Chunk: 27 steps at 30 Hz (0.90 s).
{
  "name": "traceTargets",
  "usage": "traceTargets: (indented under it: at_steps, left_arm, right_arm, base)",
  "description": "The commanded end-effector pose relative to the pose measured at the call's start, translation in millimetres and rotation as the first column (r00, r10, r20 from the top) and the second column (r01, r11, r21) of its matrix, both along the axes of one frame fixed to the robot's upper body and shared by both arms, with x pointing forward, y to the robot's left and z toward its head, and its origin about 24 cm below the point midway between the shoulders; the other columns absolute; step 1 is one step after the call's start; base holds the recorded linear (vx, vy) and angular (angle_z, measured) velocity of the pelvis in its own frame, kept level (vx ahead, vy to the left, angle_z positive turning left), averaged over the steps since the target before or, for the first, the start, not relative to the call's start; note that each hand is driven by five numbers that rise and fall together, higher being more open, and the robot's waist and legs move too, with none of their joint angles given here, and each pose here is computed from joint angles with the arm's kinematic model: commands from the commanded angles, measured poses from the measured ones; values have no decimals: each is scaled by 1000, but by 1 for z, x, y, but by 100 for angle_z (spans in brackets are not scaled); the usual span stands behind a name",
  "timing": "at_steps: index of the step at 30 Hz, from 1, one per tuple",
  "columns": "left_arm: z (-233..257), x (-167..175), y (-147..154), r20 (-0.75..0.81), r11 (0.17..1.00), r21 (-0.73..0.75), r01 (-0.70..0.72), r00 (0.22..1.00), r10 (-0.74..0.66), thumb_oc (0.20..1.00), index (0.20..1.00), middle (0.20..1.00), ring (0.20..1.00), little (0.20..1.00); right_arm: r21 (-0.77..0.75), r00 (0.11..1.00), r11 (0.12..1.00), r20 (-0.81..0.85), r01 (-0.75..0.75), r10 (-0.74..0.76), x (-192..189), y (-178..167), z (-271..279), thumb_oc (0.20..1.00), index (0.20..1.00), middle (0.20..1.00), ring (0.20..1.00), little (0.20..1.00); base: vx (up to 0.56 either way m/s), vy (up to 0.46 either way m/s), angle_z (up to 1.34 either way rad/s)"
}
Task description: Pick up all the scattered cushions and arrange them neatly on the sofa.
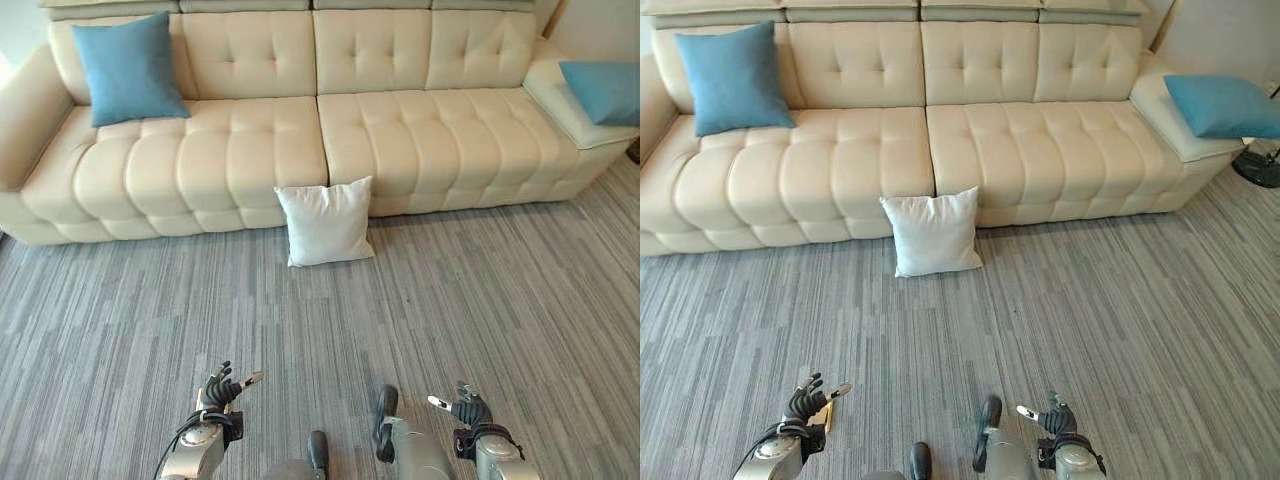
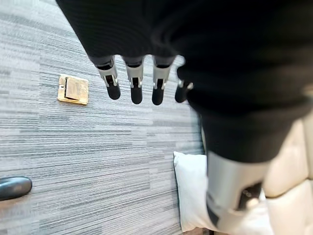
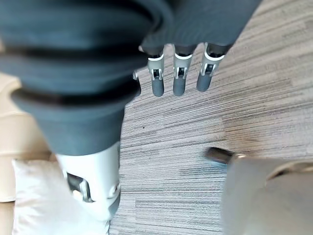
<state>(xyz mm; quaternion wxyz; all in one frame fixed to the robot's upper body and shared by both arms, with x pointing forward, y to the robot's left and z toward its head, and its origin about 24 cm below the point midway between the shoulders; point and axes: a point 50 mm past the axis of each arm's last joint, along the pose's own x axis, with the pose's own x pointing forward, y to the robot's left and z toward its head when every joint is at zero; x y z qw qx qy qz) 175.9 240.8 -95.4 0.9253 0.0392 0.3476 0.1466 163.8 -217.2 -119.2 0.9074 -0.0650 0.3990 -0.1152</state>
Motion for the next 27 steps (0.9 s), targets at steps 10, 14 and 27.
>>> traceTargets:
  at_steps: [10, 14, 27]
  left_arm:
    - [8, 11, -19, 86, 997, -45, 66, 994, -62, 1000, 1000, 1000, 1000, 1000]
    - [7, 13, -24, 82, 996, -59, 63, 995, -58, 1000, 1000, 1000, 1000, 1000]
    - [-1, 1, -19, 25, 998, -35, 51, 998, -50, 1000, 1000, 1000, 1000, 1000]
  right_arm:
    - [-80, 999, 997, 47, -13, 16, 10, -33, 14, 1000, 1000, 1000, 1000, 1000]
    - [-80, 999, 997, 48, -5, 9, 10, -33, 14, 1000, 1000, 1000, 1000, 1000]
    - [-84, 994, 991, 32, -102, 105, 15, -18, 13, 1000, 1000, 1000, 1000, 1000]
  base:
    - [333, -226, 31]
    - [196, -160, -5]
    - [212, 43, 19]
